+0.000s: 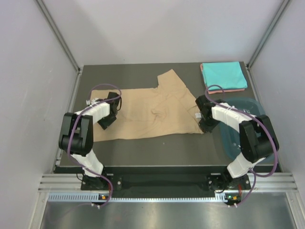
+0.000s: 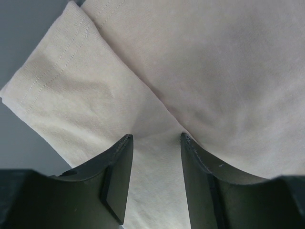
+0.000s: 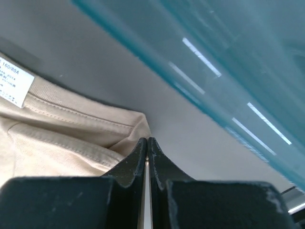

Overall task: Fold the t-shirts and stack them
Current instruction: Fold the tshirt

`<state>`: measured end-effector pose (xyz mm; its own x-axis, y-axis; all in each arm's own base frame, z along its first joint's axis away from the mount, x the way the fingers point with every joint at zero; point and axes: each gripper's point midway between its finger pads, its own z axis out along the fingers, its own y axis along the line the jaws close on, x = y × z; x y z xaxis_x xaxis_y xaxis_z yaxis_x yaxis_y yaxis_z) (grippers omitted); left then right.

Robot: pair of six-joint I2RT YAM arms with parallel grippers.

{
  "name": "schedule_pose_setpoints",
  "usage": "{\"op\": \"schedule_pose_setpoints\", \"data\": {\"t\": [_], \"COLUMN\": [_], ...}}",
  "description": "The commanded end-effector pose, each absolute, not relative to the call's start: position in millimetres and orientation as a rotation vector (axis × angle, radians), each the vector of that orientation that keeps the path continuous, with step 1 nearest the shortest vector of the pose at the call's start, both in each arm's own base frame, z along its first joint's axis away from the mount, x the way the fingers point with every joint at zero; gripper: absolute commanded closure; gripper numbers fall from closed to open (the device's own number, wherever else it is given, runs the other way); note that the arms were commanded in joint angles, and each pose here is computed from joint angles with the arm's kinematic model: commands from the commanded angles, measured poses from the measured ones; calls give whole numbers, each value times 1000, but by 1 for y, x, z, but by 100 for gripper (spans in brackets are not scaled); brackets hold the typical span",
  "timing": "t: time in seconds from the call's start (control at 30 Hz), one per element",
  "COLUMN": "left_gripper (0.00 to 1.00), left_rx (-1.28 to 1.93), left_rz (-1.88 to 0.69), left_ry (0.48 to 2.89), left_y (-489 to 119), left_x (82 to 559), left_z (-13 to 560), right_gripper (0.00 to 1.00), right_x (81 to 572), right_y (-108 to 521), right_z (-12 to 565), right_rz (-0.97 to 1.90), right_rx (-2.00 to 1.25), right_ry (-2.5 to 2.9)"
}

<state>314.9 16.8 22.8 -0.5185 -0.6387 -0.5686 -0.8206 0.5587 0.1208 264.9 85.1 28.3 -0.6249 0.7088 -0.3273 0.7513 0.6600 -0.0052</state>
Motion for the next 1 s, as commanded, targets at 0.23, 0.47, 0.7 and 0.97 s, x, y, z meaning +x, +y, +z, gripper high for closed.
{"op": "schedule_pose_setpoints", "data": {"t": [0.23,0.47,0.7,0.97], "left_gripper": [51,51,49,40], "left_rx": [-1155,-1161,-1126,-1054], "left_rz": [750,732,524,217], "left_ry": [2403,2398,2472,2530], "left_y": [36,34,8,-34], "left_x": [287,289,303,324], "left_z": [-10,-6,9,45], "right_gripper": [100,100,93,79], "right_x": [245,246,257,262], "right_y": [52,51,53,66], "right_z": [32,34,63,91], "right_rz": [-361,-350,-316,-271], "right_rx": [1059,1044,981,955], "right_ry": [2508,2498,2487,2496]}}
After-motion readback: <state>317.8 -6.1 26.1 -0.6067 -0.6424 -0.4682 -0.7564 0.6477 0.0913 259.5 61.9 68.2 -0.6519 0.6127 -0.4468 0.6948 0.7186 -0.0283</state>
